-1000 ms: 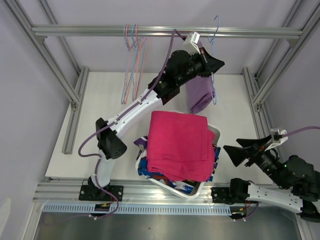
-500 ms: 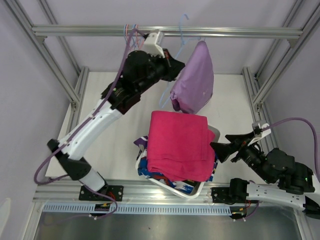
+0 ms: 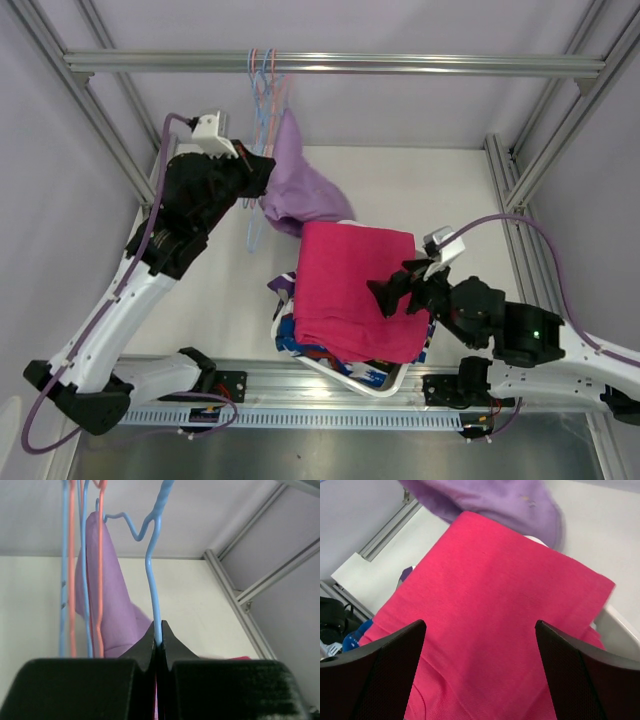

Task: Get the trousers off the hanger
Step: Pick up the hanger from the clothesline, then remove the trousers from the hanger.

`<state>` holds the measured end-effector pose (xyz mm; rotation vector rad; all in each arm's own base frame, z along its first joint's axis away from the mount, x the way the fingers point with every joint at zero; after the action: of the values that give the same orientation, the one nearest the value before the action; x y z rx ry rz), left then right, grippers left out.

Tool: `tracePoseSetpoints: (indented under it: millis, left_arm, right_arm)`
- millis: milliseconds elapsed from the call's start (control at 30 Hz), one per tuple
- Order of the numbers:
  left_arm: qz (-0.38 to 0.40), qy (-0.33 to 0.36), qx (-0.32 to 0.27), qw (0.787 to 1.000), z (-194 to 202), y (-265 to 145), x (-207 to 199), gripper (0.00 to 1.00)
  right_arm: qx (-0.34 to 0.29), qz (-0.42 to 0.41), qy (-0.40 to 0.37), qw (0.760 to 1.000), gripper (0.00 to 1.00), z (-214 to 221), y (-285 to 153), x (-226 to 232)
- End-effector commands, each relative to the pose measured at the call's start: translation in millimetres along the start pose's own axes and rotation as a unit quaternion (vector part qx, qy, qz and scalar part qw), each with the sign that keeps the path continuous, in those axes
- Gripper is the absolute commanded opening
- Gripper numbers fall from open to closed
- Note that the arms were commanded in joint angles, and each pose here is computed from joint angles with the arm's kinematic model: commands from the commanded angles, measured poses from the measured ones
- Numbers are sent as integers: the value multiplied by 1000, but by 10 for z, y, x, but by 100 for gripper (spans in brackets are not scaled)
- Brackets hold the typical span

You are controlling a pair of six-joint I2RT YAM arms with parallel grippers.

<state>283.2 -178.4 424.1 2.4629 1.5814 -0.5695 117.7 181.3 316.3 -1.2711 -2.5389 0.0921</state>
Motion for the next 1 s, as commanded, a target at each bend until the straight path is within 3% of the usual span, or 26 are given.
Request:
tracePoseSetpoints:
  millis: [0, 167, 300, 533, 967]
  left_arm:
    - [-9, 21, -111, 994, -472, -337, 35, 0]
    - [-37, 22, -134, 990, -379, -552, 207, 0]
    - [-77, 35, -110, 990, -182, -531, 380, 1]
    - [-112, 44, -90, 989, -7, -438, 523, 1]
    - [-180, 72, -97, 976, 41, -398, 749, 0]
  right_arm:
    - [-39, -15, 6, 999, 95, -236, 155, 188]
    - [-43, 16, -33, 998, 97, -235, 522, 250]
    - [-45, 15, -48, 998, 98, -259, 832, 304]
    - [-11, -65, -67, 996, 98, -79, 1411, 674]
    - [-20, -168, -82, 982, 99, 27, 2136, 1310]
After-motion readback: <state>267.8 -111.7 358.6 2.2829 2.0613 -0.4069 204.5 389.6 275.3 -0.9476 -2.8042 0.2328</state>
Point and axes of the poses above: each gripper's point midway between its finger pads, its own y axis out along the fingers, its own x axis along the line the jaws close on, z = x × y, the point moved 4 cm from there along -y, back along the fingers
